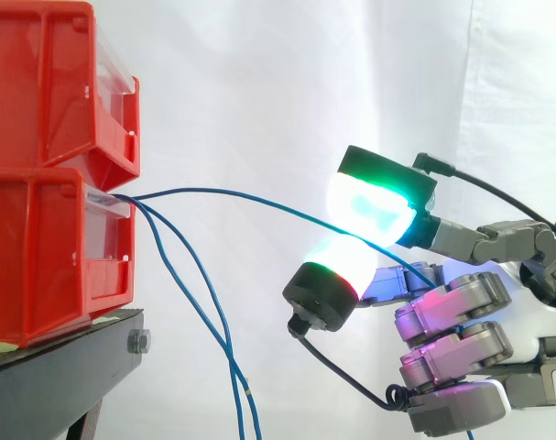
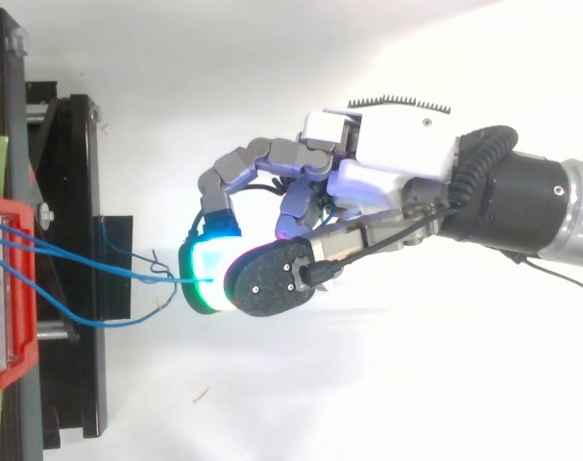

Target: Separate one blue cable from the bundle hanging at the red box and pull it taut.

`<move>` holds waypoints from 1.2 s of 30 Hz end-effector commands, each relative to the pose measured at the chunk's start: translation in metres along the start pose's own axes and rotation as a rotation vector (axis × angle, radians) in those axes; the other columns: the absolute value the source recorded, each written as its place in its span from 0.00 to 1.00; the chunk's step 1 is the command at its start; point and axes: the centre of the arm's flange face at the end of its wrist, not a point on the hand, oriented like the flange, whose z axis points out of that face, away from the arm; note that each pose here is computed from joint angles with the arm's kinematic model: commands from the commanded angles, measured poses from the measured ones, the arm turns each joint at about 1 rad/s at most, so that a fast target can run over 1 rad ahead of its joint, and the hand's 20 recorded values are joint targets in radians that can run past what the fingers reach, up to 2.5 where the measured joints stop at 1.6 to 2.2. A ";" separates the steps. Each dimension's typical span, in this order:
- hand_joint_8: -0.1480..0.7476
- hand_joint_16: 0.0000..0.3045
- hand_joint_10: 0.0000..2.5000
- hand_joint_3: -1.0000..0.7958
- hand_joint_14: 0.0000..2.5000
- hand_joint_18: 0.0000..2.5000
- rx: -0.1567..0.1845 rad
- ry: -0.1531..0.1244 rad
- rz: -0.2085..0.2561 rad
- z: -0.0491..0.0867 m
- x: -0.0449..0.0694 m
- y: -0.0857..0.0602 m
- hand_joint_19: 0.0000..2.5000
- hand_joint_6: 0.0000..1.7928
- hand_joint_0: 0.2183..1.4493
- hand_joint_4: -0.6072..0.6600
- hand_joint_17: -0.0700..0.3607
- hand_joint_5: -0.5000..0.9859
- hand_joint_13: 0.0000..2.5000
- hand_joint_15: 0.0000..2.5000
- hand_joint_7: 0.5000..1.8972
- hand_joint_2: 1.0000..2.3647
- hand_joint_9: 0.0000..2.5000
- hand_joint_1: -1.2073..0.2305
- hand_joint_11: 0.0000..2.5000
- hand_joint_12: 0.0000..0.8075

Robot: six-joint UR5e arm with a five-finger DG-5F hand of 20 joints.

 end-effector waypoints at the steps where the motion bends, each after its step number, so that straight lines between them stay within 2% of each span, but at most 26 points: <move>1: 0.48 0.12 0.48 0.35 0.74 0.50 0.000 0.000 0.000 0.000 0.000 0.000 0.52 0.50 0.50 0.33 0.35 0.20 0.44 0.62 0.61 0.01 0.53 0.23 0.66 0.41; 36: 0.48 0.11 0.48 0.36 0.74 0.49 0.000 0.000 0.000 0.000 0.000 0.000 0.51 0.50 0.50 0.33 0.34 0.20 0.44 0.62 0.62 0.01 0.53 0.23 0.66 0.40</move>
